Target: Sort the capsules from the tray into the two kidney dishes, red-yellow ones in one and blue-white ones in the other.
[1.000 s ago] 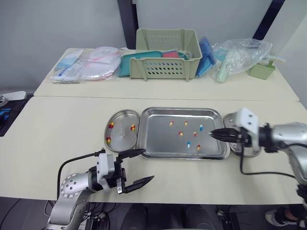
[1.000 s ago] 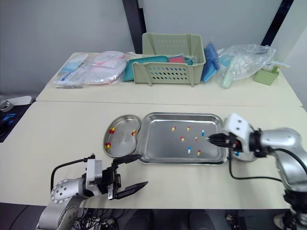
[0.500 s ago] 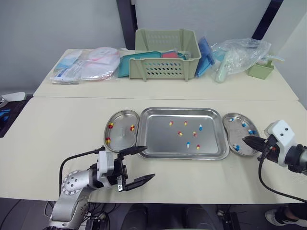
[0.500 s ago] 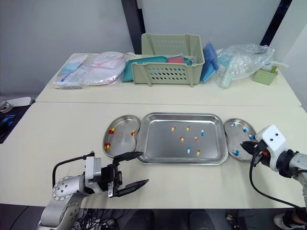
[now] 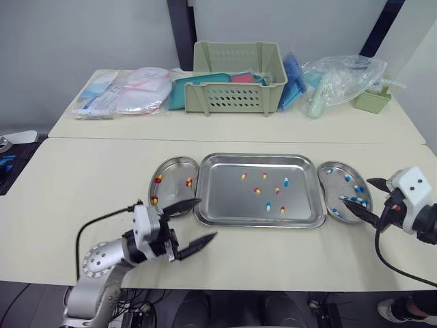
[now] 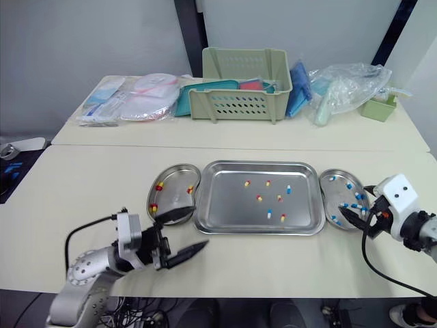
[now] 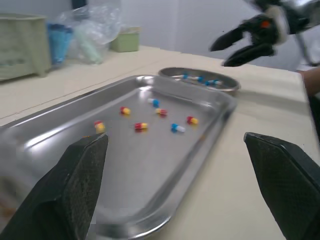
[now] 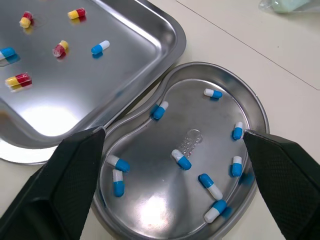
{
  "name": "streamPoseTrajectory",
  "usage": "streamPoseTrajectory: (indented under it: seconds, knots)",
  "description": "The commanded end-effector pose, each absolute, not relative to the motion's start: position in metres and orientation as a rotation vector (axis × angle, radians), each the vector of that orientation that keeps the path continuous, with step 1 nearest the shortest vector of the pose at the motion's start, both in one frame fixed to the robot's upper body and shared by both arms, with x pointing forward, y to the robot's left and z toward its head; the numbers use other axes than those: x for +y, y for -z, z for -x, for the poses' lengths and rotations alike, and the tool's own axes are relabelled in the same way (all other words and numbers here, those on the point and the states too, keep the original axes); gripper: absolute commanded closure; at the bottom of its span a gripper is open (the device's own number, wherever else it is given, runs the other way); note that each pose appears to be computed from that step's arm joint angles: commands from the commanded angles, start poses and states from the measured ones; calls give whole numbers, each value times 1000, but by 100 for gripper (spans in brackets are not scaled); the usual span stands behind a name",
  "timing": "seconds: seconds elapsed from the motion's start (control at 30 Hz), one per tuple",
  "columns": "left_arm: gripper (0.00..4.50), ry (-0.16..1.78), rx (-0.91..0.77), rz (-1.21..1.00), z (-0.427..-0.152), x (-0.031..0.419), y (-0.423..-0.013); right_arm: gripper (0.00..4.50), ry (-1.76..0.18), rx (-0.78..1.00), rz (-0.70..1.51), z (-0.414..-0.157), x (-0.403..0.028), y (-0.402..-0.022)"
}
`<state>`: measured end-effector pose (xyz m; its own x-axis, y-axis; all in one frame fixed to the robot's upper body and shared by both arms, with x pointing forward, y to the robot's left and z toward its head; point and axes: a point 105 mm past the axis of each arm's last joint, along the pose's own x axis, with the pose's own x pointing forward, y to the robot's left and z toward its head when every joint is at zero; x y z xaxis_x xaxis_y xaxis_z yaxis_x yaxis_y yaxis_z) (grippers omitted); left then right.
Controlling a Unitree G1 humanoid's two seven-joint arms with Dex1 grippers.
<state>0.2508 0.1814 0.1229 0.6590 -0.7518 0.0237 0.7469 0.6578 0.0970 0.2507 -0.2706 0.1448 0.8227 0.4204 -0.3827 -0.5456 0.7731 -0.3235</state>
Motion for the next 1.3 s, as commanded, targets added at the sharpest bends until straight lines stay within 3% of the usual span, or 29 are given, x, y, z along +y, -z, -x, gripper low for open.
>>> streamPoseTrajectory:
  seconds: [0.03,0.2,0.37,0.73,1.07,1.3]
  knots:
    - [0,610,-60,-116,-261,232,-142,5,-566,210,509,-236,-271,-165]
    - [0,348,102,-178,-252,308,-126,5,-559,292,518,-213,-298,-156]
    - [0,297,197,-192,-231,339,-108,5,-520,324,507,-205,-317,-150]
    - [0,253,263,-190,-212,357,-91,5,-535,344,540,-189,-315,-132]
    - [0,284,257,-179,-214,345,-88,5,-696,182,421,-191,-238,-119]
    - [0,314,241,-173,-207,332,-94,5,-719,139,394,-199,-218,-108]
